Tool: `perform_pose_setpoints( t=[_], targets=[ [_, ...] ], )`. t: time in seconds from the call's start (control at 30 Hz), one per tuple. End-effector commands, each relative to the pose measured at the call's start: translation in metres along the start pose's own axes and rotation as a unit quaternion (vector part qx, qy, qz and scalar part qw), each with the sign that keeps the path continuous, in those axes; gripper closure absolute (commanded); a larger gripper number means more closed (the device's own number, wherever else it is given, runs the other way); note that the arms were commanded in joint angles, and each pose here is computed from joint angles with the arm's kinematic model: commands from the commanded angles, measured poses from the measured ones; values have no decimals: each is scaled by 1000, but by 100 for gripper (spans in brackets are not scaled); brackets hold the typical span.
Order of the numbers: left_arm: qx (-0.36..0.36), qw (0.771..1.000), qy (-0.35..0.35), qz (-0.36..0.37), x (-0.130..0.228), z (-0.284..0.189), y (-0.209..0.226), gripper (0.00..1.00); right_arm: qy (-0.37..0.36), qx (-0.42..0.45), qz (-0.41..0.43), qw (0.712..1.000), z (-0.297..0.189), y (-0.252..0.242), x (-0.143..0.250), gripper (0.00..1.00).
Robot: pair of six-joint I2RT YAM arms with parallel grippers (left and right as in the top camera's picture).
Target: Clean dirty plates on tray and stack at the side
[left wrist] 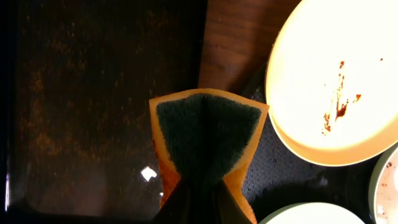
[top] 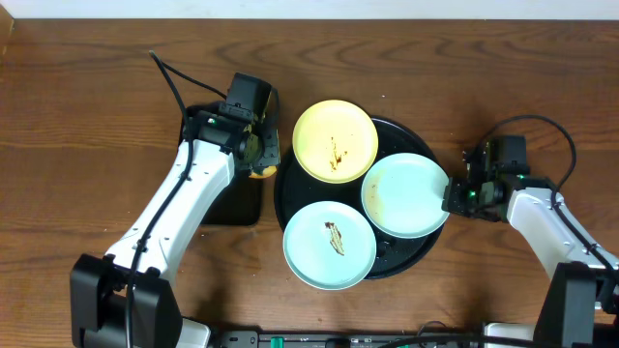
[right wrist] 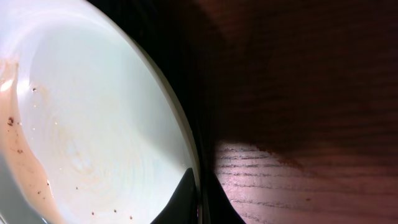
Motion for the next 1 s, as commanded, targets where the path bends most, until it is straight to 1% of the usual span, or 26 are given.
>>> perform_pose_setpoints(
  t=[0.0,0.1,0.23,0.3,0.4,0.57,0.73,0.9,0.97],
  targets=[
    [-3,1000,1,3,1,-2,1,92,-46,30,-20,998,-24,3,-17,99],
    [-3,1000,2,3,1,-2,1,93,-85,75,-41,993,-50,3,-25,99],
    [-3,1000,1,3,1,-2,1,93,-142,124,-88,978,-84,8,-29,99],
    [-3,1000,1,3,1,-2,1,93,-159,145,-127,968,-95,14,-28,99],
    [-3,1000,1,3,1,-2,1,93,-170,190,-156,954,-105,23,-25,99],
    [-3,1000,1,3,1,-2,1,93,-172,303,-186,919,-111,41,-22,99],
    [-3,1000,1,3,1,-2,1,93,-186,365,-240,880,-112,72,-18,99],
    [-3,1000,1,3,1,-2,1,93,-194,425,-319,825,-111,109,-7,99],
    [-3,1000,1,3,1,-2,1,93,-196,440,-342,807,-109,120,-4,99]
  ],
)
Point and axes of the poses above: each gripper's point midway between its finger pads, its own z axis out along the fingers, its own y axis along the line the jaws close on, x = y × z, the point moved 10 cm from there along -z, back along the fingers, and after that the axes turned 14 degrees about -z, right-handed, at the moved point
